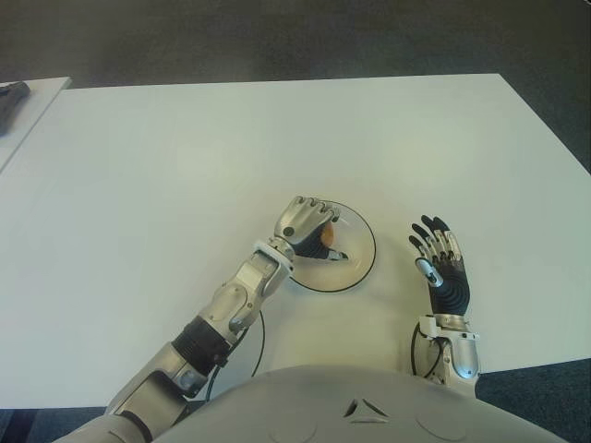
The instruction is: Put the apples into the plate.
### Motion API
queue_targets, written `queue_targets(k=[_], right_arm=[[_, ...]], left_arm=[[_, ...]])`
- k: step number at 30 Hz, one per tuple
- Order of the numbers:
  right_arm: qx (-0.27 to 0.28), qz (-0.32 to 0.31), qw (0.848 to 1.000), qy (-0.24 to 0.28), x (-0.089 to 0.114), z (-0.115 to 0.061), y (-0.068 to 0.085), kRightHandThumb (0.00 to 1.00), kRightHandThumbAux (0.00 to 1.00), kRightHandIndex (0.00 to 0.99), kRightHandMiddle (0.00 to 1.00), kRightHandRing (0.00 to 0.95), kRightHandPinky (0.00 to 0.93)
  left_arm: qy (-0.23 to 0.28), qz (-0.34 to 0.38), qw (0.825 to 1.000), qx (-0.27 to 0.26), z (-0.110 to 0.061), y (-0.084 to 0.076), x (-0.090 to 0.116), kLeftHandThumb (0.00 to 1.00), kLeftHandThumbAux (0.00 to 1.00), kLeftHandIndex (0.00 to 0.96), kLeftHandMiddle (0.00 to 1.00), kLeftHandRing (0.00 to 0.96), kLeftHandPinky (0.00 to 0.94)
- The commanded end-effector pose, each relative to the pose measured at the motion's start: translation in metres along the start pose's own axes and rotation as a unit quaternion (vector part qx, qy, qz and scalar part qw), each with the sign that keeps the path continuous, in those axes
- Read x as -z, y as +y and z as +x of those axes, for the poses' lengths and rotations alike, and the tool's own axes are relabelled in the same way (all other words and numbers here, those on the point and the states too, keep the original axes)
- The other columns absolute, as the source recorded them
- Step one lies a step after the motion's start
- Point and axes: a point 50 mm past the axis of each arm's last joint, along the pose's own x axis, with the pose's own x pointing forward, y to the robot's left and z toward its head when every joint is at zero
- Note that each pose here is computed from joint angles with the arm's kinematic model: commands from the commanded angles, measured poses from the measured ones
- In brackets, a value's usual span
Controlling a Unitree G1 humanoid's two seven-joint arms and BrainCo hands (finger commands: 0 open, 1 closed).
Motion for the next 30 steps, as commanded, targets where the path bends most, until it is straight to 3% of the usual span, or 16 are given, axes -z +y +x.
queue_targets(k=[1, 3, 4, 6, 9, 17, 30], right_arm=[[0.007, 0.01, 0.999, 0.033, 0.0088, -0.0057, -0.0003, 0.279, 0.646, 0.113, 0.15, 0.152, 0.177], [0.007, 0.01, 0.999, 0.034, 0.009, -0.0057, -0.0002, 0.278, 0.644, 0.112, 0.149, 0.15, 0.174], [0.006, 0.009, 0.999, 0.035, 0.0091, -0.0057, -0.0001, 0.277, 0.644, 0.112, 0.148, 0.149, 0.173], [0.005, 0.008, 0.999, 0.036, 0.0091, -0.0057, -0.0001, 0.272, 0.643, 0.109, 0.147, 0.147, 0.171], [0.006, 0.008, 0.999, 0.036, 0.0094, -0.0055, 0.0, 0.269, 0.644, 0.108, 0.146, 0.147, 0.173], [0.001, 0.004, 0.999, 0.039, 0.0099, -0.0052, -0.0001, 0.245, 0.649, 0.094, 0.129, 0.131, 0.154], [0.001, -0.007, 0.999, 0.039, 0.0103, -0.0047, 0.0, 0.212, 0.652, 0.084, 0.121, 0.125, 0.149]], left_arm=[[0.007, -0.034, 0.999, 0.019, -0.0028, -0.0025, 0.0024, 0.678, 0.64, 0.36, 0.427, 0.482, 0.473], [0.008, -0.036, 0.999, 0.025, -0.0035, -0.0028, 0.0029, 0.476, 0.532, 0.225, 0.269, 0.289, 0.311], [0.008, -0.033, 0.999, 0.03, -0.0037, -0.0031, 0.0031, 0.445, 0.517, 0.203, 0.242, 0.257, 0.285], [0.008, -0.026, 0.999, 0.035, -0.0041, -0.0033, 0.0033, 0.293, 0.454, 0.107, 0.116, 0.113, 0.135], [0.007, -0.022, 0.999, 0.038, -0.0043, -0.0035, 0.0034, 0.206, 0.409, 0.045, 0.04, 0.037, 0.044], [-0.009, -0.023, 0.999, 0.023, -0.006, -0.0027, 0.0033, 0.1, 0.276, 0.002, 0.002, 0.001, 0.002], [-0.016, -0.033, 0.999, 0.007, -0.0068, -0.0016, 0.0045, 0.072, 0.236, 0.0, 0.0, 0.0, 0.0]])
